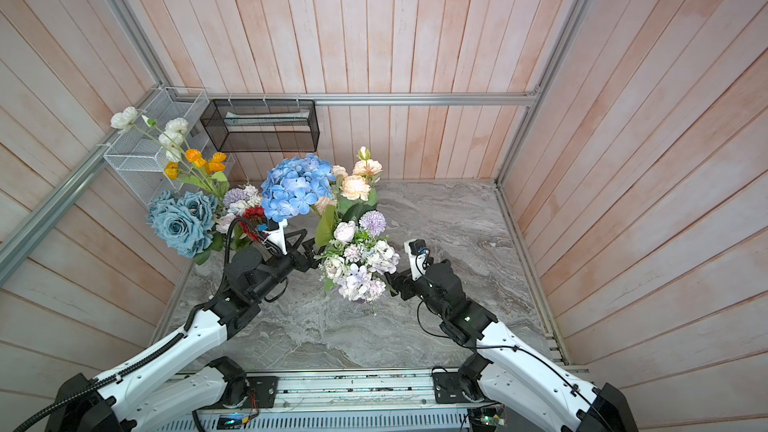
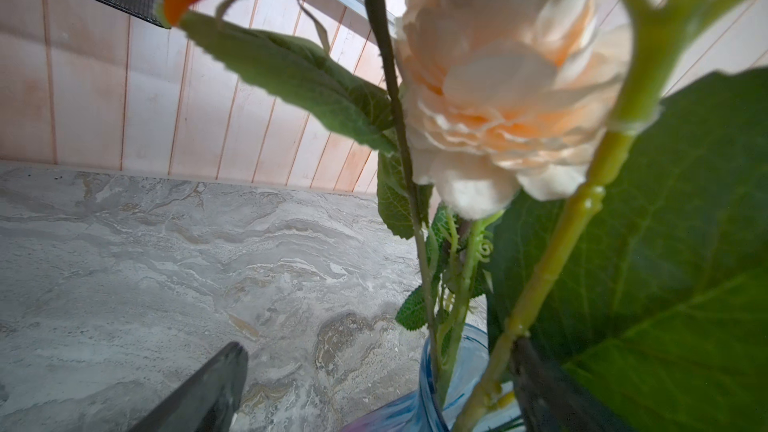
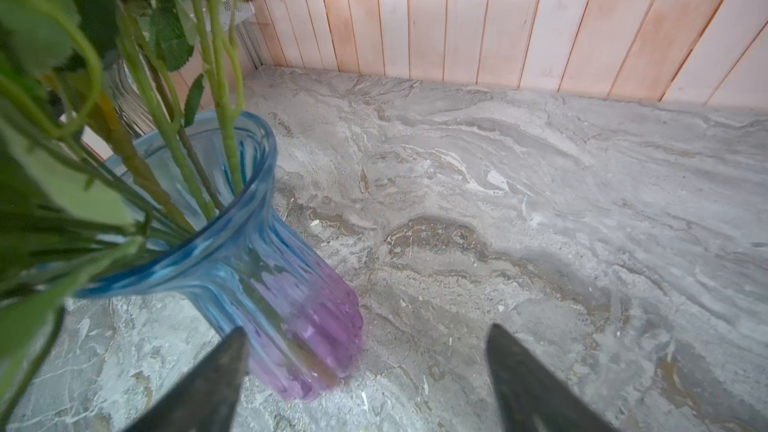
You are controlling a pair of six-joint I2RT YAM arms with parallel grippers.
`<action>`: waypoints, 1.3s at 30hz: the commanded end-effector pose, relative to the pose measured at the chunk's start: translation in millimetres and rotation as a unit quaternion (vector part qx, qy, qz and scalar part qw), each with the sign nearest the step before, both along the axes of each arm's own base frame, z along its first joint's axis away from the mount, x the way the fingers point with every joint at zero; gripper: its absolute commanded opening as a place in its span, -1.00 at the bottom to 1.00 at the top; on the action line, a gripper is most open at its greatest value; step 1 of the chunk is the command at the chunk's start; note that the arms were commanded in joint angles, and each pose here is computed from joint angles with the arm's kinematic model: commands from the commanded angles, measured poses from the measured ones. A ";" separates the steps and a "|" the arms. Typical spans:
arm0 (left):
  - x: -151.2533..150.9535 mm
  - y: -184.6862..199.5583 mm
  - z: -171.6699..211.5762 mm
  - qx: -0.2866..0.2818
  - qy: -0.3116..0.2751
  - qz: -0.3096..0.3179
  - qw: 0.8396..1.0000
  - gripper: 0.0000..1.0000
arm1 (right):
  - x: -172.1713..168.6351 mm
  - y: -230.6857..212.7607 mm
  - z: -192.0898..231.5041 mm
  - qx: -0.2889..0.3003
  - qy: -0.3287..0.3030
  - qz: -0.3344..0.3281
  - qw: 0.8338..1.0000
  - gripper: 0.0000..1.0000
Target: Arrange the flowers into the vase
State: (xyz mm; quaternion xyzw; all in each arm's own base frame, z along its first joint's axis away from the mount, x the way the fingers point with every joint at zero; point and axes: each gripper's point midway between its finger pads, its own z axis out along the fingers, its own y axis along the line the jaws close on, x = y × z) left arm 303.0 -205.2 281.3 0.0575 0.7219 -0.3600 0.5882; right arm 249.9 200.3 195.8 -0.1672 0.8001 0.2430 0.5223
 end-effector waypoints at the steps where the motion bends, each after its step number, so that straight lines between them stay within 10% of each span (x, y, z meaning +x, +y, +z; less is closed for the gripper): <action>1: -7.2 2.5 5.0 -0.005 0.004 -0.003 1.000 1.00 | -11.0 -0.3 -27.8 0.025 0.058 0.000 0.998 0.96; 8: -24.6 6.5 -12.4 0.004 0.026 -0.019 0.999 1.00 | -33.1 17.3 -42.3 0.038 0.084 0.049 0.995 0.93; 20: -9.1 3.6 -50.4 -0.011 0.071 0.003 0.997 1.00 | -35.9 54.6 5.5 0.055 -0.162 0.132 0.976 0.96; 39: 0.3 -21.1 -85.7 0.009 0.104 -0.004 0.995 1.00 | -8.4 97.2 18.2 0.062 -0.266 0.151 0.950 0.96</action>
